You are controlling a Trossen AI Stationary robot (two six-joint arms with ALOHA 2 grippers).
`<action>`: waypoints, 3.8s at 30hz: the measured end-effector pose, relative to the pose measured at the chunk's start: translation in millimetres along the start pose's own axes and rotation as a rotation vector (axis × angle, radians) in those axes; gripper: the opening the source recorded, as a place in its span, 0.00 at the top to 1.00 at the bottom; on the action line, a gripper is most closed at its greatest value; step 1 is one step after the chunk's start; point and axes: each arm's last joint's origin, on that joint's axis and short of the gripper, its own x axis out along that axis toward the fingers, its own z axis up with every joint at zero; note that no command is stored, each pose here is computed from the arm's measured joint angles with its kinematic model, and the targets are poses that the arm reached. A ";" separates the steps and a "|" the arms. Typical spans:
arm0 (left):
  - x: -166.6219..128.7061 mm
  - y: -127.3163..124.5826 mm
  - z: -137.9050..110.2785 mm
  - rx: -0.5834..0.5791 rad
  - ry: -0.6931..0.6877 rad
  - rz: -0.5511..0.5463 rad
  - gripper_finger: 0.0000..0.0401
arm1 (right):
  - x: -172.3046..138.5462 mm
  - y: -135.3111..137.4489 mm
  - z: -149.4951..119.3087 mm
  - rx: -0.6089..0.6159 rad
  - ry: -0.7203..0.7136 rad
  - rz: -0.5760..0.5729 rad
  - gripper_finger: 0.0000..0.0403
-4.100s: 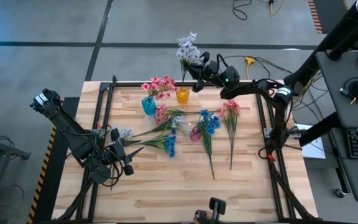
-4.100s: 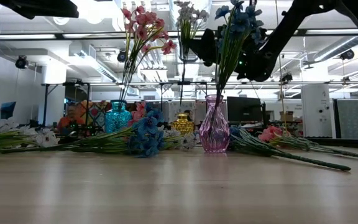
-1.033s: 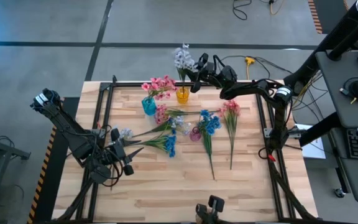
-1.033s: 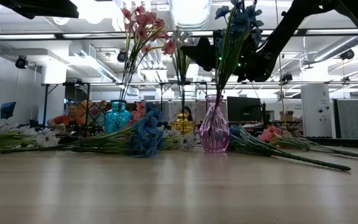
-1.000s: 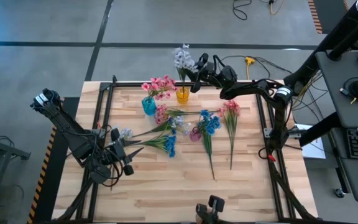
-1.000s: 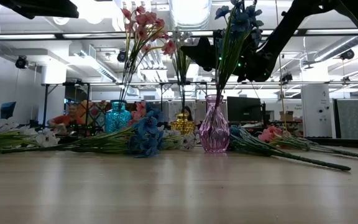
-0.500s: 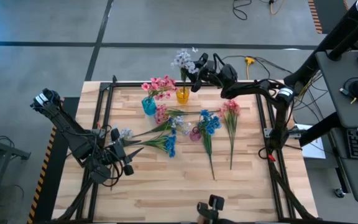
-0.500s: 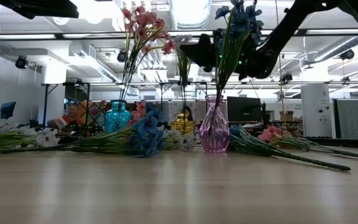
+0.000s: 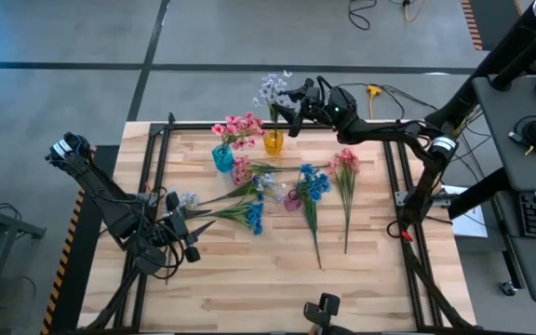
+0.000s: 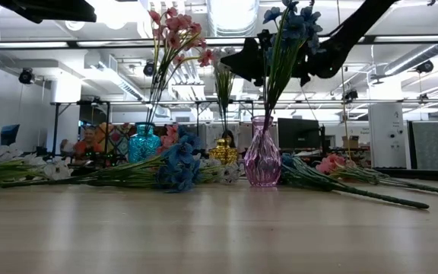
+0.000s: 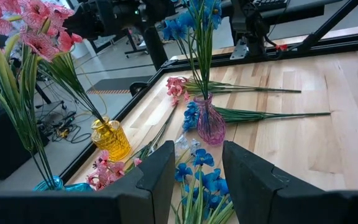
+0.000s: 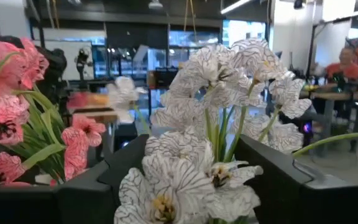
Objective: Sort flowers into vase by color
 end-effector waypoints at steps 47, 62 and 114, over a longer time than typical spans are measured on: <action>-5.0 -3.0 25.8 -0.273 0.044 -0.146 0.70 | -101.6 75.0 137.5 0.103 0.275 -0.107 0.38; 2.1 -7.3 21.3 -0.260 0.219 -0.339 0.70 | -138.6 119.6 134.7 0.328 0.545 -0.101 0.38; 6.9 0.3 12.1 0.082 0.191 -0.197 0.70 | -186.9 269.9 -11.1 0.627 1.341 -0.440 0.41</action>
